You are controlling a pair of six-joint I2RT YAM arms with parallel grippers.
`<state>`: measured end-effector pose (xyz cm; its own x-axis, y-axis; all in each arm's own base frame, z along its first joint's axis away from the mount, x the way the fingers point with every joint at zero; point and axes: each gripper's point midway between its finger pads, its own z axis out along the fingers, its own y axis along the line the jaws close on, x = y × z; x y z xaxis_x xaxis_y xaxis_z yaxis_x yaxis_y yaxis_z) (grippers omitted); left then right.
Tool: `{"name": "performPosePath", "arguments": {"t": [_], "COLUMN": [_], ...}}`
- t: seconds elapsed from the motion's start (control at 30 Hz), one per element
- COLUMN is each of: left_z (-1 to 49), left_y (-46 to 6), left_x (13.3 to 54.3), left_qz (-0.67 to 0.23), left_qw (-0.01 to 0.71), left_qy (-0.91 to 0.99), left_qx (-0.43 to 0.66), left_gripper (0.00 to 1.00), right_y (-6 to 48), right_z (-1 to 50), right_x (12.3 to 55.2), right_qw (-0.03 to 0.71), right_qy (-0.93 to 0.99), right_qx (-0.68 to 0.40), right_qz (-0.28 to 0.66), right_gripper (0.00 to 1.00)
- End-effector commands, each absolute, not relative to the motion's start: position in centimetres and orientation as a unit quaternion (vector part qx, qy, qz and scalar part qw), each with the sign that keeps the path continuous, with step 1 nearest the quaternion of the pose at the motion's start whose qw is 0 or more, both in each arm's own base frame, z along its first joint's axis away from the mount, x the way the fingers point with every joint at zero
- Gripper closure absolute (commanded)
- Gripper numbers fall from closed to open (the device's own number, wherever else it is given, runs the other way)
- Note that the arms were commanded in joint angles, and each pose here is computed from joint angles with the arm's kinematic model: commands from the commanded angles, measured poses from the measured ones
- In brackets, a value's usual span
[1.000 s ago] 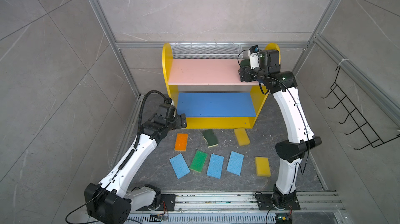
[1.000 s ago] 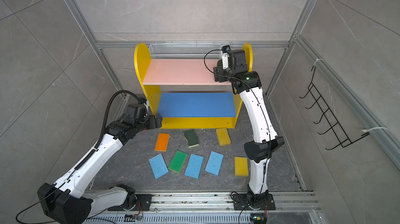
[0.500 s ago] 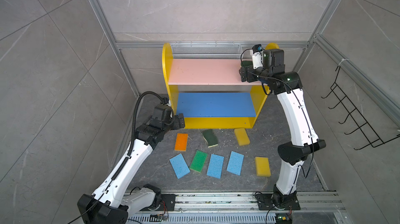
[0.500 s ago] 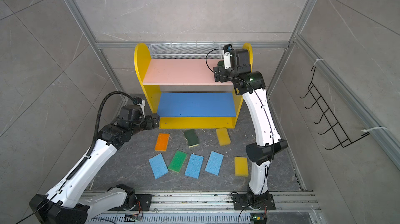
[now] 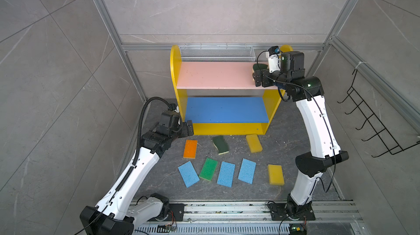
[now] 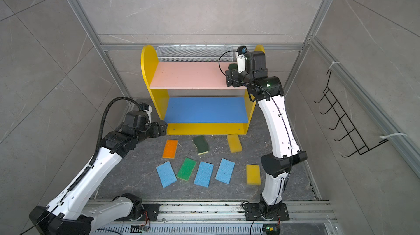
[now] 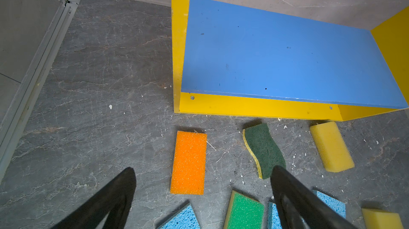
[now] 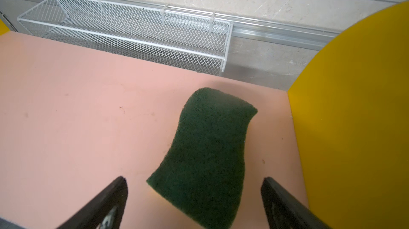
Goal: Arrange cleaning sponges on a shelf
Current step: Place the cleaning sponge at the shelf, then move the cleaning sponge to the shelf.
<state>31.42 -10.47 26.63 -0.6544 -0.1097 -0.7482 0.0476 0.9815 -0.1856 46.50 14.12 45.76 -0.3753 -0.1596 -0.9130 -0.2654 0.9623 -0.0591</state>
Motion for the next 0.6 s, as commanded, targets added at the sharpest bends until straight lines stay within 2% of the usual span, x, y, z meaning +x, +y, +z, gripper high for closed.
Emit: {"name": "performPosePath", "arguments": {"t": [0.0, 0.17, 0.47, 0.57], "left_z": [28.1, 28.1, 28.1, 28.8], "left_y": [-10.3, -10.3, -10.1, -10.9], "left_x": [30.9, 30.6, 30.5, 30.4], "left_qz": [-0.103, -0.104, -0.094, -0.119], "left_qw": [0.431, 0.430, 0.424, 0.431], "left_qy": [0.896, 0.897, 0.901, 0.895], "left_qx": [-0.014, -0.011, -0.001, 0.005], "left_gripper": [0.03, 0.03, 0.02, 0.02], "right_y": [14.3, 14.1, 14.2, 14.2], "right_z": [47.4, 47.7, 45.2, 44.8], "right_x": [44.3, 44.2, 46.5, 47.2], "right_qw": [0.553, 0.559, 0.530, 0.527], "right_qy": [0.820, 0.817, 0.840, 0.843], "right_qx": [-0.127, -0.119, -0.094, -0.086], "right_qz": [0.076, 0.076, 0.068, 0.065], "right_gripper": [0.04, 0.01, 0.00, 0.00]}}
